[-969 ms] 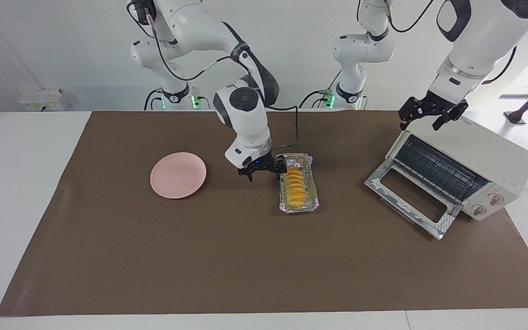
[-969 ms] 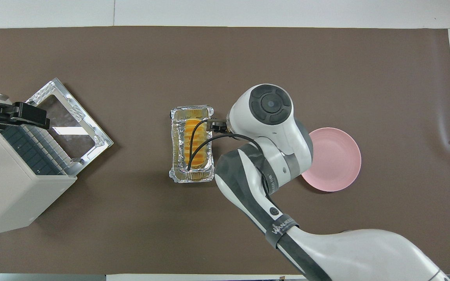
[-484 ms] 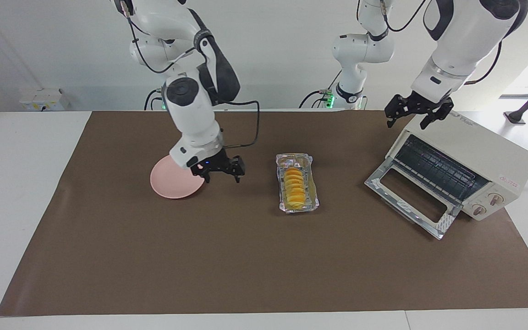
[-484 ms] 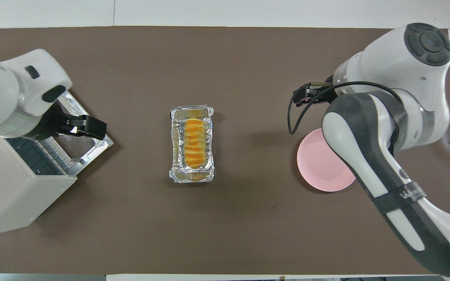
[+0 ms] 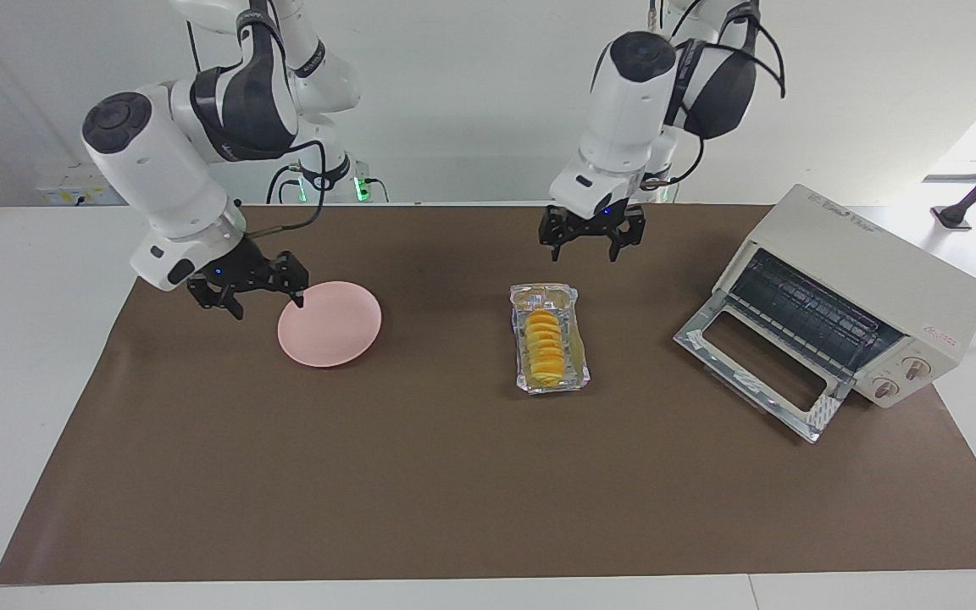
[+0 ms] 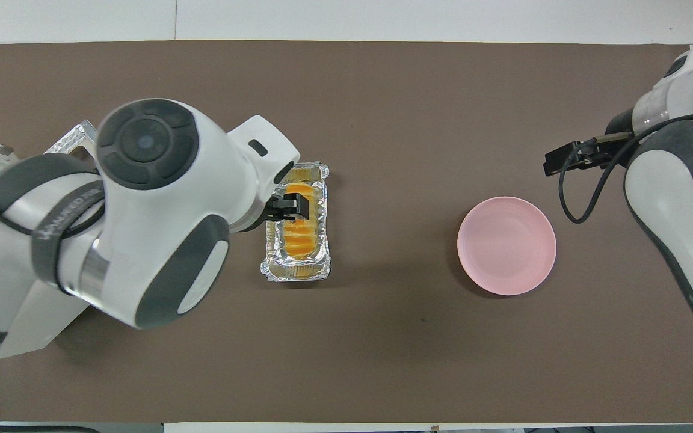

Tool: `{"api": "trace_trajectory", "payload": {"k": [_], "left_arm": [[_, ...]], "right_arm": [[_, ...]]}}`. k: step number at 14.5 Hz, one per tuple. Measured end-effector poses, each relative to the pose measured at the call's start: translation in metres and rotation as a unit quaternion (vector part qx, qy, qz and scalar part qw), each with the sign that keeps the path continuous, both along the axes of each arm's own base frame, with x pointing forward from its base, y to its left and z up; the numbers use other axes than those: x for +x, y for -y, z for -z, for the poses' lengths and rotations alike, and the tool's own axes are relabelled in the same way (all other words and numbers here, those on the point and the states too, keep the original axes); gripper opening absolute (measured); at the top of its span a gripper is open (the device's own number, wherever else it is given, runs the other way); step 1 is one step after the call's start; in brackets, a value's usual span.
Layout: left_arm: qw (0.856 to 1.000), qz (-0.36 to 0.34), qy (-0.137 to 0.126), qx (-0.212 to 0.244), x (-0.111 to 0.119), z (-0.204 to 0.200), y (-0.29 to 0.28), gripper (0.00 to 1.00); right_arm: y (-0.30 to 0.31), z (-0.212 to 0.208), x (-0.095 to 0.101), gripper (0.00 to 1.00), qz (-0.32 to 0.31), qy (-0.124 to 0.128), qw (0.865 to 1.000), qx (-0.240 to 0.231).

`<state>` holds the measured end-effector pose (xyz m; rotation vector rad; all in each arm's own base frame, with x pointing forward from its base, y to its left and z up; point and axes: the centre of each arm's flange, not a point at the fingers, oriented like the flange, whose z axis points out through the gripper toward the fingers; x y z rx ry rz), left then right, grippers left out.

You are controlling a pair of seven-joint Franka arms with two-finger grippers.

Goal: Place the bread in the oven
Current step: 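Release the tray with the right gripper while the left gripper reaches it, then grasp the foil tray with the left gripper and lift it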

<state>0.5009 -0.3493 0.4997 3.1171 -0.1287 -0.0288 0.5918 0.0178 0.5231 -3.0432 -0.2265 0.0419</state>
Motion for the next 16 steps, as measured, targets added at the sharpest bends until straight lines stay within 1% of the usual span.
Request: {"api": "trace_trajectory", "payload": {"k": [3,5,7,9,10,11,13,14,15,16], "left_arm": [[1.000,0.012,-0.006,0.005,0.013,0.078,0.043,1.00],[1.000,0.024,-0.013,0.011,0.014,0.129,0.067,1.00],[0.999,0.027,-0.017,0.015,0.014,0.151,0.074,1.00],[0.999,0.026,-0.019,0.016,0.016,0.154,0.074,0.96],[0.999,0.026,-0.019,0.017,0.016,0.154,0.073,0.88],[0.999,0.026,-0.019,0.017,0.016,0.155,0.073,0.87],[0.999,0.028,-0.022,0.020,0.013,0.158,0.074,0.74],[0.999,0.026,-0.024,0.021,0.011,0.160,0.076,0.74],[0.999,0.023,-0.026,0.024,0.007,0.163,0.078,0.66],[0.999,0.019,-0.029,0.026,0.002,0.167,0.081,0.54]], "right_arm": [[0.011,-0.019,-0.015,1.00,-0.016,-0.008,1.000,-0.013],[0.012,-0.033,-0.023,1.00,-0.020,-0.005,1.000,-0.016],[0.019,-0.046,-0.034,1.00,-0.022,-0.009,1.000,-0.016],[0.031,-0.061,-0.049,1.00,-0.016,-0.021,1.000,-0.015],[0.037,-0.069,-0.059,1.00,-0.012,-0.029,0.999,-0.014],[0.040,-0.078,-0.069,1.00,-0.010,-0.037,0.999,-0.014],[0.042,-0.092,-0.085,1.00,-0.009,-0.046,0.999,-0.015],[0.042,-0.097,-0.091,1.00,-0.009,-0.046,0.999,-0.017],[0.042,-0.100,-0.094,1.00,-0.009,-0.044,0.999,-0.018],[0.042,-0.101,-0.095,1.00,-0.009,-0.043,0.999,-0.019]]}}
